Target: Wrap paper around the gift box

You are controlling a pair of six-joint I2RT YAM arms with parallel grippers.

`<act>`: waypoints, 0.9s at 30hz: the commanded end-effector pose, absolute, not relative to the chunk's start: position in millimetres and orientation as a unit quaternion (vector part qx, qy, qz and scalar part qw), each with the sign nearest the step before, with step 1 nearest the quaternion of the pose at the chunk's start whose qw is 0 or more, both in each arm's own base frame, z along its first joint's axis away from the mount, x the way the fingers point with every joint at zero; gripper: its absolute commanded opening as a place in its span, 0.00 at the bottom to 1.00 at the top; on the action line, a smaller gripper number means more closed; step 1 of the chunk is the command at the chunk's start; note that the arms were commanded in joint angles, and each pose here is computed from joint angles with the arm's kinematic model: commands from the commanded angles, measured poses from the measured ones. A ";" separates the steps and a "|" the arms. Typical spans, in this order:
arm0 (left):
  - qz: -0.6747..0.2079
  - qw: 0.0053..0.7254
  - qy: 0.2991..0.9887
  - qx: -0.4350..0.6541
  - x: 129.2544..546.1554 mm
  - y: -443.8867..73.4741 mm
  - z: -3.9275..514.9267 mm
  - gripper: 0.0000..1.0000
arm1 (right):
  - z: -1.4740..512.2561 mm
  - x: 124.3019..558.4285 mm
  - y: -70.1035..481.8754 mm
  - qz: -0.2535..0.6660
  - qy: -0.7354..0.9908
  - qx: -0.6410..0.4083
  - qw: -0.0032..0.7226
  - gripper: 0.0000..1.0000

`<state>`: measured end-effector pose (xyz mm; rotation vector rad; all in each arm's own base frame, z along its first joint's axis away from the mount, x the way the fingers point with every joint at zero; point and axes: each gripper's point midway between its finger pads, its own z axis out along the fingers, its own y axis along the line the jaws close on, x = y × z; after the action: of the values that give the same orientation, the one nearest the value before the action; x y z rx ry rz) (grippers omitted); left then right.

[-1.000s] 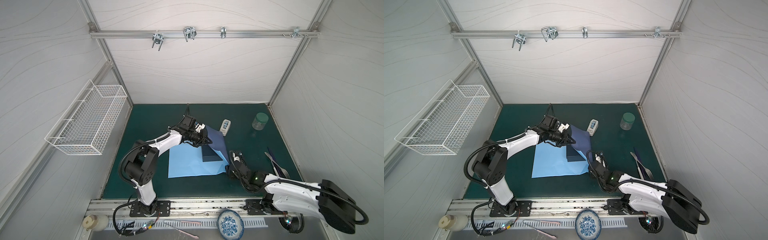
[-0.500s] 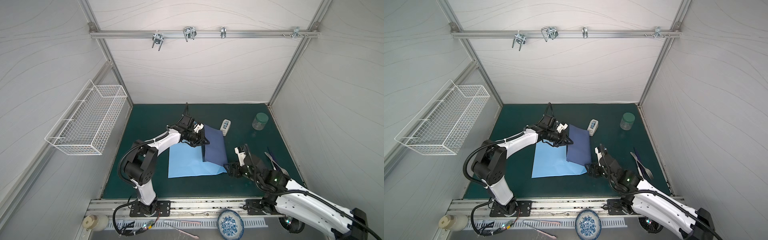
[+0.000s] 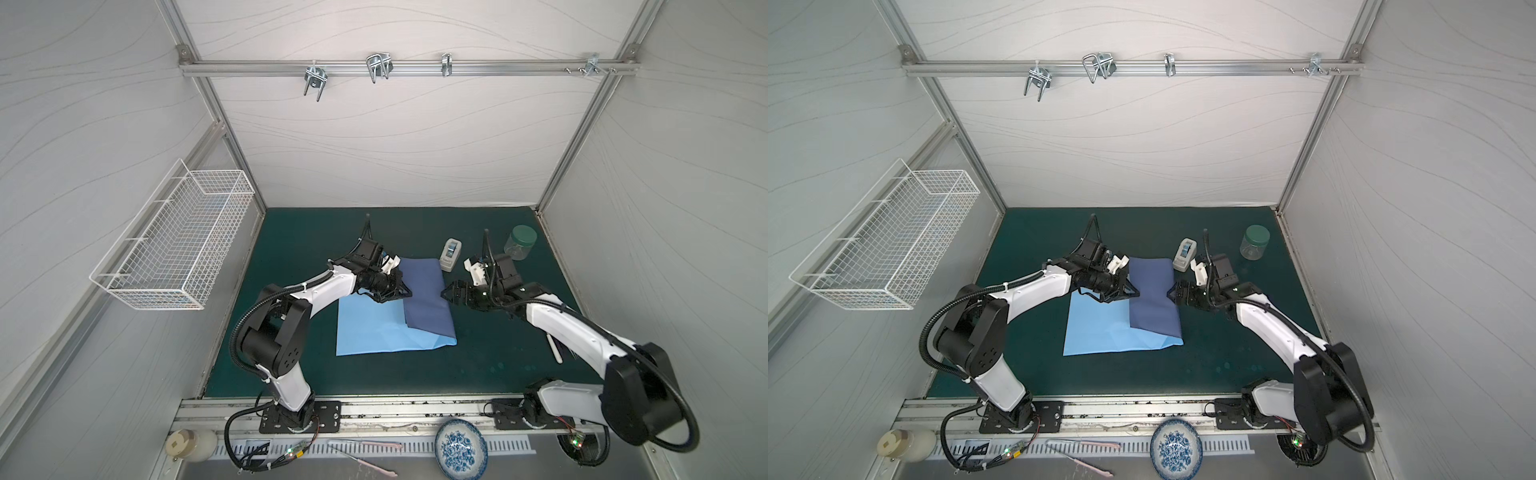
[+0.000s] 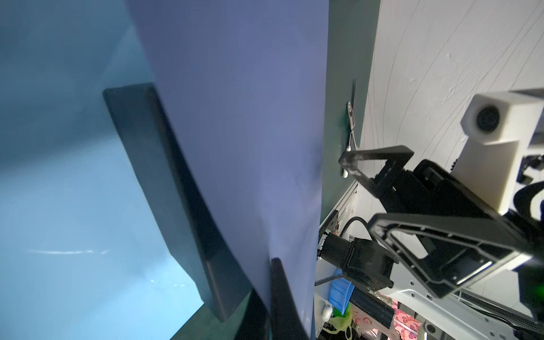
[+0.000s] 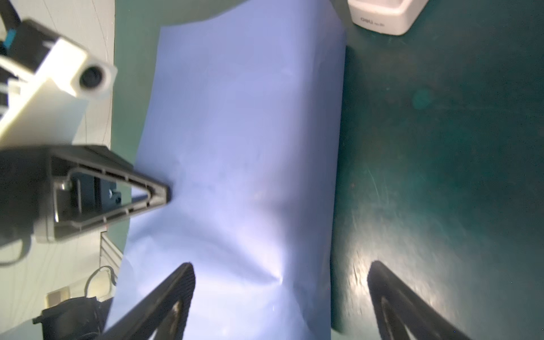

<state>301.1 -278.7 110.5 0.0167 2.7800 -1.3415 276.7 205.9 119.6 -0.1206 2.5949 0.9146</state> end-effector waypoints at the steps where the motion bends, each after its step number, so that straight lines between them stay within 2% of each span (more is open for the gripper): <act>1: -0.444 0.055 0.894 0.012 311.4 -278.5 121.3 0.00 | 124.5 289.8 221.1 0.353 0.915 -0.072 0.182 0.93; 9: -0.437 0.052 0.898 0.003 311.7 -271.8 113.3 0.00 | 96.6 311.8 231.7 0.341 0.925 -0.071 0.154 0.94; 21: -0.429 0.048 0.902 -0.003 307.8 -267.0 107.6 0.01 | 67.8 306.4 234.1 0.307 0.940 -0.078 0.128 0.94; 24: -0.423 0.047 0.905 -0.006 305.9 -264.4 105.7 0.10 | 59.9 301.7 231.2 0.296 0.944 -0.078 0.122 0.93; 27: -0.419 0.054 0.906 -0.008 306.6 -262.3 108.6 0.24 | 53.4 297.2 229.1 0.290 0.947 -0.078 0.118 0.93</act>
<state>301.9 -266.4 97.2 -0.0373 2.7953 -1.3021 305.7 234.7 69.7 -0.2103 2.7230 0.9079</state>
